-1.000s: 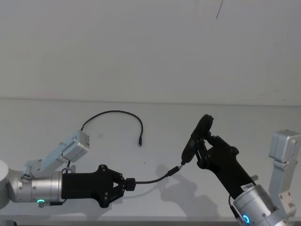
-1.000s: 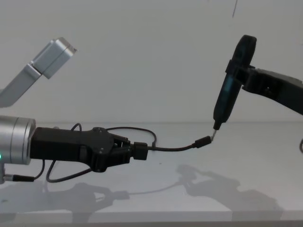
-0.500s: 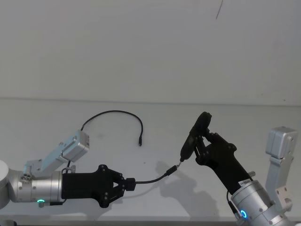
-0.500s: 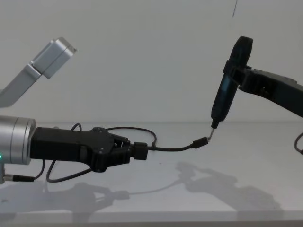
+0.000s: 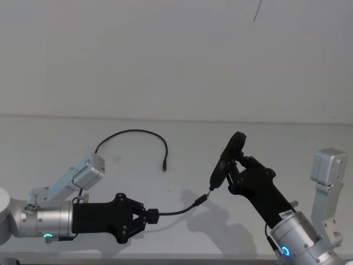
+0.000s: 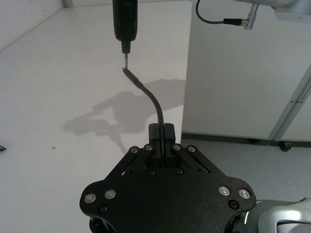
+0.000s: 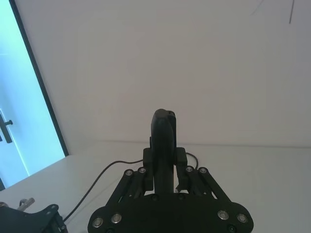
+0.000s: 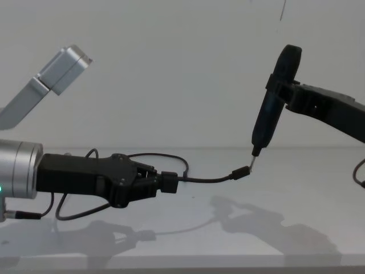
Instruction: Pick up the data cable with the one hand.
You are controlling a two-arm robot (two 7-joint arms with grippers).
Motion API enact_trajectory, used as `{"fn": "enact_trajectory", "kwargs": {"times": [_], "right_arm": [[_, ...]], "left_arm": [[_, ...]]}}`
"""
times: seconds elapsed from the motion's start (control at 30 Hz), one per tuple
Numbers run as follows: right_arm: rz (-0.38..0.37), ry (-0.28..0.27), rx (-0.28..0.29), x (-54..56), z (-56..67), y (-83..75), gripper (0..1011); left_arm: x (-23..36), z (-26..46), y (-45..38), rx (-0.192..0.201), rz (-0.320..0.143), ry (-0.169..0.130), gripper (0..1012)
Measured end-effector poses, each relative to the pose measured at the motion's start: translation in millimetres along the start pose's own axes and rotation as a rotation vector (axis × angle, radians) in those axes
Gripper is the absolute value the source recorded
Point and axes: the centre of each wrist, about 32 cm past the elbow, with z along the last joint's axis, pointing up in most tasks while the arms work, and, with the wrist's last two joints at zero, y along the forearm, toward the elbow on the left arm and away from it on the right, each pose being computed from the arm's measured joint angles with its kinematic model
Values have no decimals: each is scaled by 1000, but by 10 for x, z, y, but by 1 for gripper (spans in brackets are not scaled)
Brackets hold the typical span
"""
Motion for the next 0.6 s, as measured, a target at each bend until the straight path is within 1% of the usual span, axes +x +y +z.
{"fn": "enact_trajectory", "kwargs": {"times": [0.6], "right_arm": [[19, 7, -9, -9, 8, 2, 269]], "left_arm": [[0, 0, 0, 0, 0, 0, 44]]}}
